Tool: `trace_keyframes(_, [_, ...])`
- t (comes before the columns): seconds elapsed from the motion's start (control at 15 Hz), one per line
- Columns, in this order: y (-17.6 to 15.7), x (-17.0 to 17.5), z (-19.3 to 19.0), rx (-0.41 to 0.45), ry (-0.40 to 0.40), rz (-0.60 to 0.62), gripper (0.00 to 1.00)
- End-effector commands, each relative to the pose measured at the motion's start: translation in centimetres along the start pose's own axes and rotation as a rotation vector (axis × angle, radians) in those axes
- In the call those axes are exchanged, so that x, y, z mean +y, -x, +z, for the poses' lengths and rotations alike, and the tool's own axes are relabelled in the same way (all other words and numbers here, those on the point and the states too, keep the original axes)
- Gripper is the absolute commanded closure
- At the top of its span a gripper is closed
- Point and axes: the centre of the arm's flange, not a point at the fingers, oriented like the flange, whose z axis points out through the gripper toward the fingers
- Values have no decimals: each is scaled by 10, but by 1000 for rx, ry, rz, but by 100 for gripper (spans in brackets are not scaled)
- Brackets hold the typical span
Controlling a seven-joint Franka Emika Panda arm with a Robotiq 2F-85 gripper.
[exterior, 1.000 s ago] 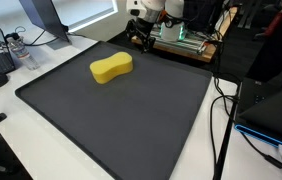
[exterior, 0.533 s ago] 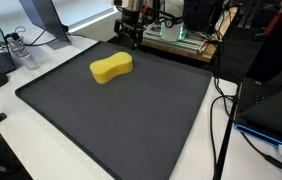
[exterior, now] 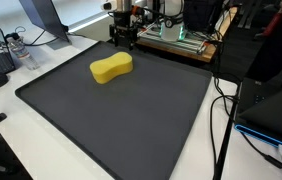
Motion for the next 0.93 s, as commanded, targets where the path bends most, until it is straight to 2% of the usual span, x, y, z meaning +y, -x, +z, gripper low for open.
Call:
trace_keyframes(0.0, [41,40,-10,-19,-100,-5,0])
trace_keyframes(0.4, [60,95,-7,-63,-176,19,0])
trace_keyframes(0.87, [45,122,-2,-77,-273,65,0])
